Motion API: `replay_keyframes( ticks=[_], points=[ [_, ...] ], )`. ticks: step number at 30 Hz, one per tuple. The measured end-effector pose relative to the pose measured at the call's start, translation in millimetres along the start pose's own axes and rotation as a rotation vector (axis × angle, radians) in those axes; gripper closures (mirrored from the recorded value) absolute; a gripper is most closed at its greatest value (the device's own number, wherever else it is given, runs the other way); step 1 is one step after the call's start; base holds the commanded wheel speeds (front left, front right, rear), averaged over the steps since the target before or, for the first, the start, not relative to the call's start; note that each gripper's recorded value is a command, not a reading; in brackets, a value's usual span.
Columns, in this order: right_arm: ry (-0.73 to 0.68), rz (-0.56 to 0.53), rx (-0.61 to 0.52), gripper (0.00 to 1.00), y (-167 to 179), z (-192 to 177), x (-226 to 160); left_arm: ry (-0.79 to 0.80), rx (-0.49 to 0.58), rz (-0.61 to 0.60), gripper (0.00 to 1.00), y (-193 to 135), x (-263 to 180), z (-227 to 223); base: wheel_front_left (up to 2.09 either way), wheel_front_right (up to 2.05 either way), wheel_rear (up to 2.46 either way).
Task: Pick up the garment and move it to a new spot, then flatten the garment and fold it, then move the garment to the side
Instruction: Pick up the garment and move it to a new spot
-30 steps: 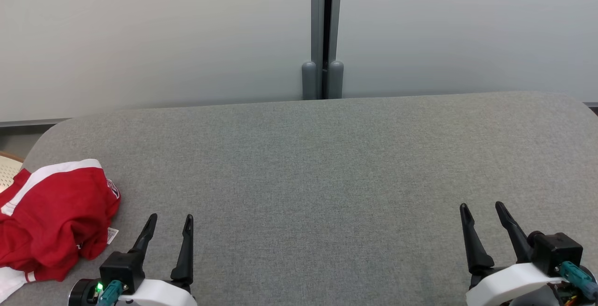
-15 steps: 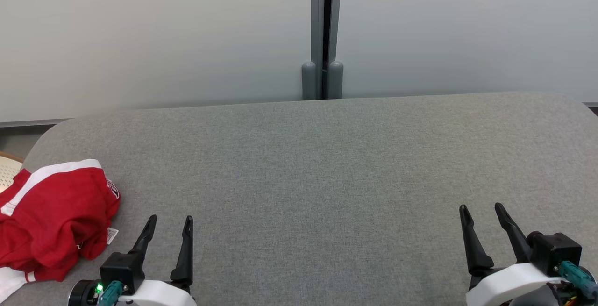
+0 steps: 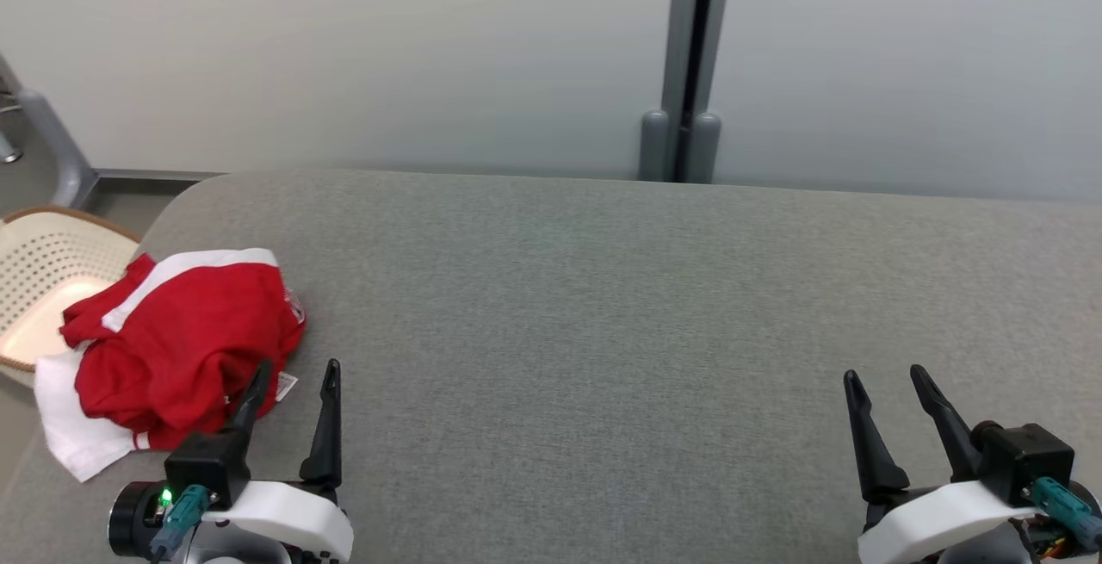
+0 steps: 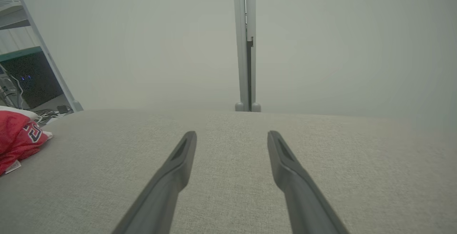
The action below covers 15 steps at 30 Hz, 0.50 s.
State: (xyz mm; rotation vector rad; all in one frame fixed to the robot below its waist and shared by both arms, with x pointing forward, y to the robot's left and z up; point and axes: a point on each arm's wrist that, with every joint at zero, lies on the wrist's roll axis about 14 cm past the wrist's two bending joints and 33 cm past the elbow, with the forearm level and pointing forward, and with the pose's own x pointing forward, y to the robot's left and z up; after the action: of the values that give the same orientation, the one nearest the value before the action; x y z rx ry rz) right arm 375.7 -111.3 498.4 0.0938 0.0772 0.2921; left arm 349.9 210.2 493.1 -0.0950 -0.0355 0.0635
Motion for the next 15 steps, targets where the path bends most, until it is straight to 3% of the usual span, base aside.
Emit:
replay_keyframes(
  ticks=[9,15],
  points=[
    [0.007,0.219,-0.012,0.0,72,4,34,-0.021,0.023,0.213,0.0,73,-40,9,0.0,0.0,0.0],
    [0.015,0.334,-0.016,0.0,111,2,47,-0.034,0.018,0.33,0.0,105,-69,13,0.0,0.0,0.0]
  ],
)
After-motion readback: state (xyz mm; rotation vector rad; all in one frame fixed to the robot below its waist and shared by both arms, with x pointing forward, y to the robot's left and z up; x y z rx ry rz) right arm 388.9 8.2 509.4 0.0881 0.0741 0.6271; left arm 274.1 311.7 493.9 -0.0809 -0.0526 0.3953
